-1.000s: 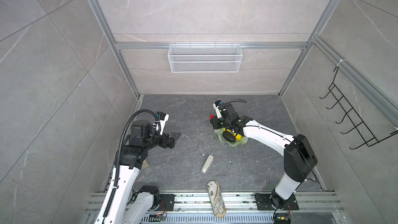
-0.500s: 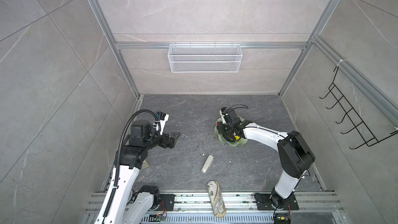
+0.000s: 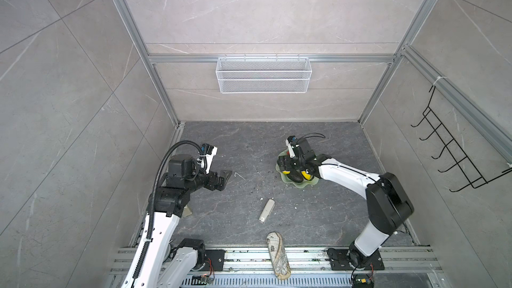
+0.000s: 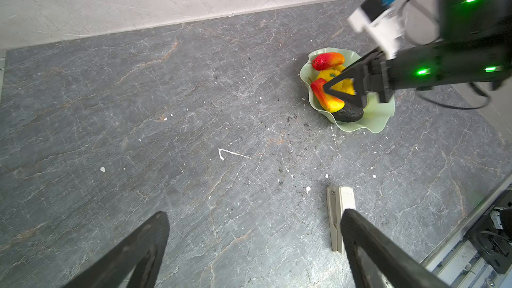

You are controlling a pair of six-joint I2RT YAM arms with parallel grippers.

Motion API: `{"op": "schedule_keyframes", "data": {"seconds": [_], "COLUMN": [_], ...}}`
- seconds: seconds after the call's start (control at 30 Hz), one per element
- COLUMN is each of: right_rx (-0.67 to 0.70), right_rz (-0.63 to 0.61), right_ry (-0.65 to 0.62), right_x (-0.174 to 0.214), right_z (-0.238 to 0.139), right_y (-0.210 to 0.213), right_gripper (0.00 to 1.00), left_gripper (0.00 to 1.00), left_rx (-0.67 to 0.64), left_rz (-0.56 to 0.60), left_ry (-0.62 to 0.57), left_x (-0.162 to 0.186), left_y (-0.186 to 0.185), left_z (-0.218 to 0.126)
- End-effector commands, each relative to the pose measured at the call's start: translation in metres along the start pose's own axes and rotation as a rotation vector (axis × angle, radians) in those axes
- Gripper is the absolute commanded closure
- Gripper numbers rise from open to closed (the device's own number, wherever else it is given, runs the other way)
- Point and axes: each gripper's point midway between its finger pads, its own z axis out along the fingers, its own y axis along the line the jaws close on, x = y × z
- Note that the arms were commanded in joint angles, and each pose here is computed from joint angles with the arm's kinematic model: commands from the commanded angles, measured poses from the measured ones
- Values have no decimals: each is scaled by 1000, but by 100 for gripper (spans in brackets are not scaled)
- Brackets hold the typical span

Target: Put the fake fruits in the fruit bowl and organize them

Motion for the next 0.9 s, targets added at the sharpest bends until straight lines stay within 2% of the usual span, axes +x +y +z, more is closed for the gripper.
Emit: {"op": "schedule_keyframes", "data": {"seconds": [0.0,0.13,0.3,0.47,0.57,0.73,0.87], "right_rx": [3,119,309,532,546,567,594], "right_rz": [-109,21,115,158,201,176,162], "right_ry": [-178,-342,-449,-446,-432,-441,-508], "right_x": [-34,-40,-14,35,51,54,62], "right_z": [-62,-123,-157,-135,-113,-88,-78], "right_y": [-16,-90,-154,-201,-211,-221,-229], "right_gripper": [0,0,0,0,0,0,0], "left_gripper": [0,0,0,0,0,0,0], "left_rx": [2,-107,-379,-575,-657,-752,-724], "left_rz": [-13,-87,-203,-216,-197,-128,-135], "left_ry": [-61,-184,-303,-348,-352,-319,-342], "left_x": [-20,-46,-46,-11,13,45,54], "left_y": [-1,18,74,119,138,160,174], "left_z": [-5,-13,-7,23,40,63,75]}}
